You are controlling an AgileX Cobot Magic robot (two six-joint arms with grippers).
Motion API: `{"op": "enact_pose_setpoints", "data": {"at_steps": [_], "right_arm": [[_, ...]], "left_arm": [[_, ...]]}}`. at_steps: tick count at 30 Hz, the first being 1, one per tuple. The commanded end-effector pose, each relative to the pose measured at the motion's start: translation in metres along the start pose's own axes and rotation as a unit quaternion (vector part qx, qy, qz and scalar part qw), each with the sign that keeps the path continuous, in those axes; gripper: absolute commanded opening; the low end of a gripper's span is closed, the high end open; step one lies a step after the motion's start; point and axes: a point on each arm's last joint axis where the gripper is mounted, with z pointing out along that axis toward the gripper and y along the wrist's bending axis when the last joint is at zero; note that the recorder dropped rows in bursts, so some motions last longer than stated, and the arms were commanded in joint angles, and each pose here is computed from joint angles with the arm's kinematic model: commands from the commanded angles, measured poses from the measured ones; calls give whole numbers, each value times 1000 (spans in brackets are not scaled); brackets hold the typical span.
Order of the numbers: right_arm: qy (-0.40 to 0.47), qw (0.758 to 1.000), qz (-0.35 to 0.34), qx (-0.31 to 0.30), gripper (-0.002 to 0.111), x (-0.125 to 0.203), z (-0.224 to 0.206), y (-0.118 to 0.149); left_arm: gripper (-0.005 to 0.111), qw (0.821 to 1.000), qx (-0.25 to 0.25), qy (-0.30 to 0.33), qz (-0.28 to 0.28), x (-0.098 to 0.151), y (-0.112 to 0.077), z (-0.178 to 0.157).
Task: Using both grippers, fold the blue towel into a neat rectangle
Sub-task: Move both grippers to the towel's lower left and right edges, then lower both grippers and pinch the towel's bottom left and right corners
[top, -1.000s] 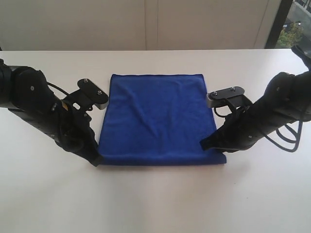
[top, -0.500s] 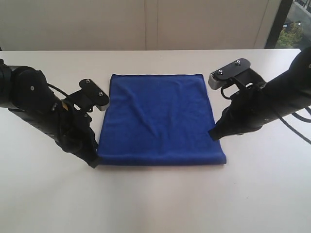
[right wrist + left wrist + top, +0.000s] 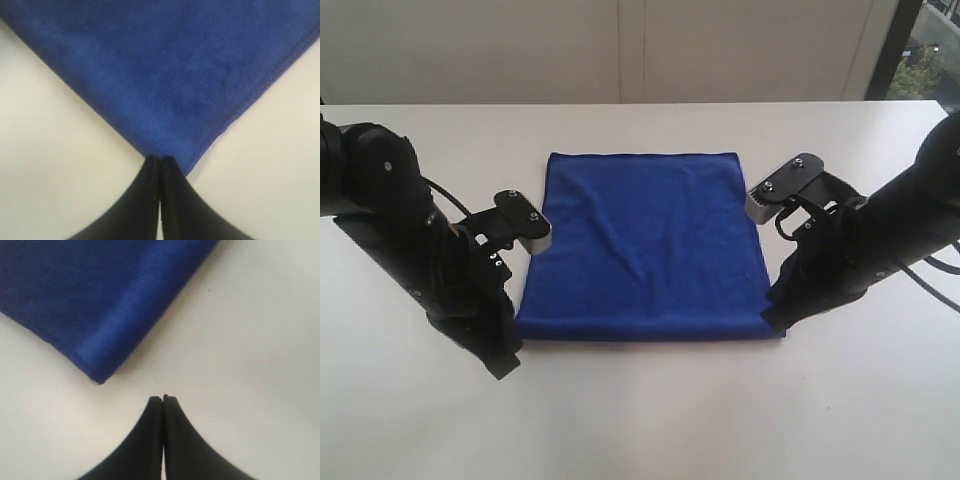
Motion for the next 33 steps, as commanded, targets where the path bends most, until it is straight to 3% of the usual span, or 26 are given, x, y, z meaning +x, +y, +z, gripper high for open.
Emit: {"op": "enact_pose_setpoints", "data": {"at_steps": [1,5,8,13,20,30,33], "right_arm": [[5,1000,-9,-10,0,1,-1,4],[5,998,-66,-19,0,-3,1,15],[-1,996,-87,-16,0,-7,3,21],[5,996,-86,-16,0,-6,11,19],[23,996,-81,-19,1,-2,26,15],[21,995,-96,-11,28,-3,22,15],[23,993,-119,-12,31,-3,22,15]], "left_arm": [[0,997,63,-19,38,-6,-14,-6],[0,987,103,-50,116,-9,-22,-7],[0,985,100,-52,132,-8,-22,-6],[0,989,62,-53,127,-3,-15,5],[0,992,65,-43,97,-1,-12,14],[0,996,59,-39,50,7,7,16],[6,995,61,-38,71,8,8,15]]}}
